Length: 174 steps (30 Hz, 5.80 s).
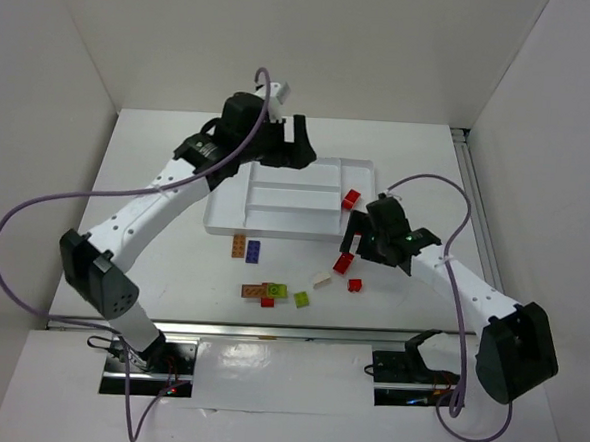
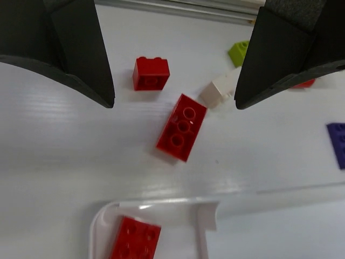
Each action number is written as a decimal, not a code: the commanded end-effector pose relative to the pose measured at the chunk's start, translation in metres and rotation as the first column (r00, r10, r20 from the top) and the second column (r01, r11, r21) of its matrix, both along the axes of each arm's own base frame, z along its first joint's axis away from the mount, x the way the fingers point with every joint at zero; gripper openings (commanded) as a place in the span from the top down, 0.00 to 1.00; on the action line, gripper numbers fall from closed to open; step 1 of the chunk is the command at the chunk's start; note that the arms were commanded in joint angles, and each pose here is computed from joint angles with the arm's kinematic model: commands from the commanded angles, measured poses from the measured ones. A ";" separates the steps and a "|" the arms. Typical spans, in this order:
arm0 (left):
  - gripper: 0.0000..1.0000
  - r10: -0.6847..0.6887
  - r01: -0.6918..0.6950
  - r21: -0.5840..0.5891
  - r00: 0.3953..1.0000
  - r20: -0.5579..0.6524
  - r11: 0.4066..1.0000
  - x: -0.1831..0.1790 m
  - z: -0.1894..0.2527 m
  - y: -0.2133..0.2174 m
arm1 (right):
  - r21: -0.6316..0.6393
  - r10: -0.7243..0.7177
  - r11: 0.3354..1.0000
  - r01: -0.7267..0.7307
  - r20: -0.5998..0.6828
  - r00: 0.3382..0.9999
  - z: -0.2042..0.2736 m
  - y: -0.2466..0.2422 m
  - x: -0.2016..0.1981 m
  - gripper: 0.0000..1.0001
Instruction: Sort the legos into containers by color
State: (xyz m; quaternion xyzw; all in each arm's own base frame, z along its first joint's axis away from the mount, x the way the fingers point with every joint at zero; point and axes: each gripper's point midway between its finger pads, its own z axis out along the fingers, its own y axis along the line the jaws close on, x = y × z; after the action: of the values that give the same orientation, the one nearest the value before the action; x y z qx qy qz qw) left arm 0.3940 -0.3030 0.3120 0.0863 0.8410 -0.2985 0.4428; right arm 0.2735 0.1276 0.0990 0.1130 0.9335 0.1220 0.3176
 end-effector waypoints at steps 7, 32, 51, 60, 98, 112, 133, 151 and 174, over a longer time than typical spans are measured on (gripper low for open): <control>0.00 0.174 -0.145 0.249 0.980 -0.099 0.958 -0.035 -0.069 0.082 | -0.027 0.036 0.999 -0.041 -0.147 0.988 -0.042 0.020 -0.046 0.09; 0.00 0.231 -0.199 0.259 0.968 -0.099 0.945 -0.030 -0.058 0.088 | -0.114 -0.033 0.992 0.049 0.143 0.989 0.045 0.021 0.048 0.75; 0.00 0.287 -0.247 0.303 0.954 -0.091 0.920 -0.048 -0.061 0.115 | -0.167 -0.157 0.964 0.208 0.276 0.948 0.032 -0.001 0.240 0.29; 0.00 0.275 -0.230 0.319 0.955 -0.106 0.919 -0.042 -0.071 0.110 | -0.178 -0.122 0.970 0.163 0.218 0.968 0.034 -0.012 0.121 0.36; 0.00 0.229 -0.183 0.322 0.967 -0.111 0.929 -0.035 -0.094 0.100 | -0.163 -0.109 0.975 0.154 0.252 0.961 0.066 0.021 0.054 0.74; 0.00 0.257 -0.208 0.345 0.961 -0.102 0.915 -0.040 -0.101 0.110 | -0.236 -0.159 0.946 0.224 0.265 0.951 0.030 -0.011 0.174 0.61; 0.02 0.242 -0.186 0.346 0.962 -0.126 0.920 -0.036 -0.103 0.103 | -0.094 0.315 0.944 -0.315 -0.015 0.949 -0.008 0.084 -0.022 0.28; 0.02 0.255 -0.196 0.351 0.958 -0.131 0.916 -0.039 -0.104 0.107 | -0.028 0.107 0.993 -0.115 -0.209 0.972 -0.051 0.114 -0.072 0.32; 0.02 0.257 -0.188 0.405 0.958 -0.123 0.895 -0.033 -0.112 0.110 | -0.230 0.152 0.961 -0.152 -0.018 0.988 -0.005 0.124 -0.004 0.82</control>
State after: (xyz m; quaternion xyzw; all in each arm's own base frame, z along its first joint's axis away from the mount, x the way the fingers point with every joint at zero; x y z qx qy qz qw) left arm 0.3527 -0.1951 0.1872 0.0488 0.9286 -0.0860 0.3578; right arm 0.2526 0.2463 0.0530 0.0201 0.9639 0.0400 0.2626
